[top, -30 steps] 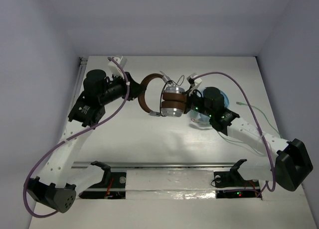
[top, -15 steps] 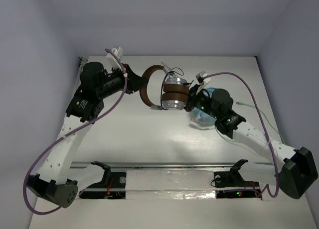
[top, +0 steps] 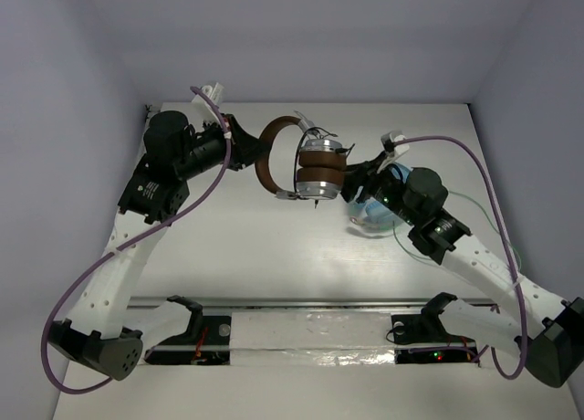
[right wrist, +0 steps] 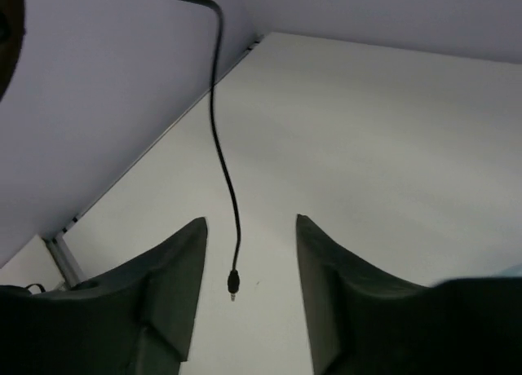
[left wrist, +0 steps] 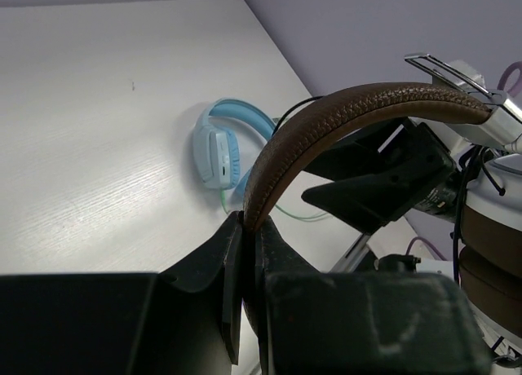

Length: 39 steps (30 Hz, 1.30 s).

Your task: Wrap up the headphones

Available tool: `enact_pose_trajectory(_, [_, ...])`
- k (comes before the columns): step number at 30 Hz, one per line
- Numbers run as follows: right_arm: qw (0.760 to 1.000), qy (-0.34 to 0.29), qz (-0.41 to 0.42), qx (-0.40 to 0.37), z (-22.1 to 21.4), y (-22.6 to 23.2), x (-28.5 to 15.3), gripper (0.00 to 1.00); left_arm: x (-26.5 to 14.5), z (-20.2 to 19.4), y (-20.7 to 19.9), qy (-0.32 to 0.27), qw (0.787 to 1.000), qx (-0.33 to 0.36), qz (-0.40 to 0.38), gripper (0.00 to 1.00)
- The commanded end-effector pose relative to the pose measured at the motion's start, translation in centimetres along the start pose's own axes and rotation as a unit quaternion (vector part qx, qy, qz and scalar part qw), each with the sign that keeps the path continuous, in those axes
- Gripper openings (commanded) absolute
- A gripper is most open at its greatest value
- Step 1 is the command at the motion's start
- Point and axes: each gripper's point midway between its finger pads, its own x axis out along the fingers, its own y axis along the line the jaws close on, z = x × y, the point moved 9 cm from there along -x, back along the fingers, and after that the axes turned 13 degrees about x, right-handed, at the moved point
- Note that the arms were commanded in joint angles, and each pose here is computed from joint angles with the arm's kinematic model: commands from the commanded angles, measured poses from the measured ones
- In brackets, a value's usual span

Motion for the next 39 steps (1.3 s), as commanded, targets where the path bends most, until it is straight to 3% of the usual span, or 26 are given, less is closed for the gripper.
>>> enact_pose_trajectory(1, [0.996, 0.005, 0.086, -0.025, 1.0, 1.8, 0.7, 0.57, -0.6, 2.7, -1.2, -0.047, 0.999, 0.015, -0.015, 0.0])
enact_pose_trajectory(3, [0.995, 0.018, 0.096, -0.027, 0.6, 1.8, 1.4, 0.67, -0.6, 2.8, -1.2, -0.046, 0.999, 0.016, -0.015, 0.0])
enact_pose_trajectory(7, [0.994, 0.029, 0.101, -0.025, 0.1, 1.5, 2.4, 0.68, -0.8, 2.8, -1.3, -0.049, 0.998, 0.019, -0.018, 0.0])
enact_pose_trajectory(22, [0.989, 0.078, 0.113, 0.046, -5.0, -0.8, 3.3, 0.52, -1.1, 3.4, -1.7, -0.065, 0.997, 0.02, -0.02, 0.0])
enact_pose_trajectory(25, [0.989, 0.074, 0.111, 0.057, -5.5, -1.1, 3.4, 0.4, -1.0, 3.4, -1.7, -0.07, 0.997, 0.017, -0.026, 0.0])
enact_pose_trajectory(27, [0.989, 0.067, 0.118, 0.06, -5.4, -1.1, 3.8, 0.25, -0.8, 3.2, -1.8, -0.066, 0.997, 0.011, -0.039, 0.0])
enact_pose_trajectory(36, [0.99, 0.049, 0.119, 0.062, -5.0, -1.1, 4.7, 0.02, -0.8, 3.9, -1.7, -0.082, 0.996, 0.006, -0.019, 0.0])
enact_pose_trajectory(39, [0.989, 0.061, 0.114, 0.073, -5.7, -1.4, 4.4, 0.0, -0.1, 3.9, -0.7, -0.087, 0.996, 0.002, 0.015, 0.0])
